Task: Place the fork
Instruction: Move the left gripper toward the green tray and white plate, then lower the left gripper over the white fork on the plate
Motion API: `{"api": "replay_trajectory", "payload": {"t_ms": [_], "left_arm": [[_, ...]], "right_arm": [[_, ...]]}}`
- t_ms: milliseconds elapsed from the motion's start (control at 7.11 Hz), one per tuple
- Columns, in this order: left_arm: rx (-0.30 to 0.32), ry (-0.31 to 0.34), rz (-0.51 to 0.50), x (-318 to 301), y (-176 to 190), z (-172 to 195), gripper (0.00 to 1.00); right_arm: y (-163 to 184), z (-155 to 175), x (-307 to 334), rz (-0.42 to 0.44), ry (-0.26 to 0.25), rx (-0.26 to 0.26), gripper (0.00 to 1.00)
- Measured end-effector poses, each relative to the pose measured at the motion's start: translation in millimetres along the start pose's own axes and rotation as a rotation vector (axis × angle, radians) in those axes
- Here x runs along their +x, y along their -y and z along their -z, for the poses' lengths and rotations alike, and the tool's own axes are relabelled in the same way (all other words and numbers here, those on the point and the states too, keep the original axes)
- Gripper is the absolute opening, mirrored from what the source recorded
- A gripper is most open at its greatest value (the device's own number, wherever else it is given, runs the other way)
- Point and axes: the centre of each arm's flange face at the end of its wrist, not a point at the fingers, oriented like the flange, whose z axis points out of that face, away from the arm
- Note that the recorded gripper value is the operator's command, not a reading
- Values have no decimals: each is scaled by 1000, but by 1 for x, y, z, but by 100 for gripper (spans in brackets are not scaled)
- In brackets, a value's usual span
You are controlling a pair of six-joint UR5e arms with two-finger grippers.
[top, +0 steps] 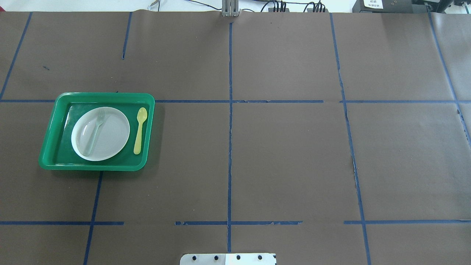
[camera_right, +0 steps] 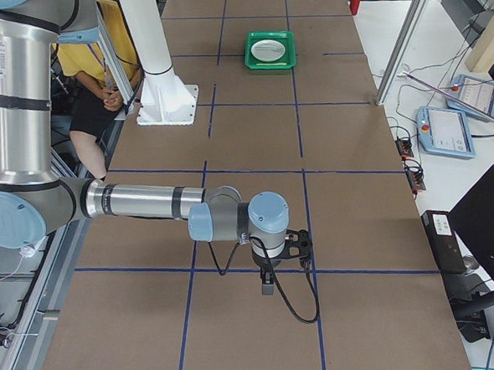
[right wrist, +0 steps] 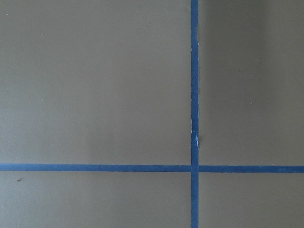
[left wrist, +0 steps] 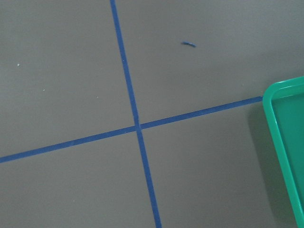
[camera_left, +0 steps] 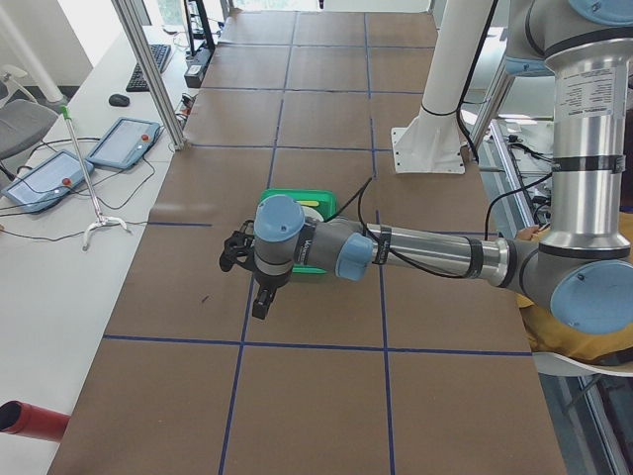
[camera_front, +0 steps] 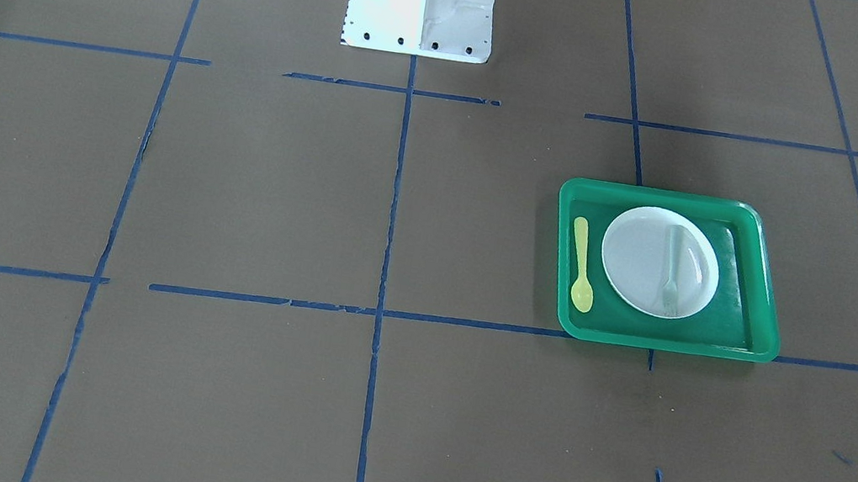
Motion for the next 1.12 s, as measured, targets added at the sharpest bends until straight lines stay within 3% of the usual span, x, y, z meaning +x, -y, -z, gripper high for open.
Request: {"api": "replay_trajectory", "payload": {"t_ms": [281, 422, 703, 1125], "left_arm": [[-13, -28, 9, 81, 32, -23, 100], [-6, -5, 34, 118, 44, -38, 100], [32, 17, 85, 189, 46, -83, 100], [7, 33, 104, 263, 42, -156, 96]], "right_arm": [[0, 0, 0, 0, 1, 0, 100], [0, 0, 0, 0, 1, 1, 100], [0, 0, 0, 0, 1, 0, 100], [0, 0, 0, 0, 1, 0, 100]]}}
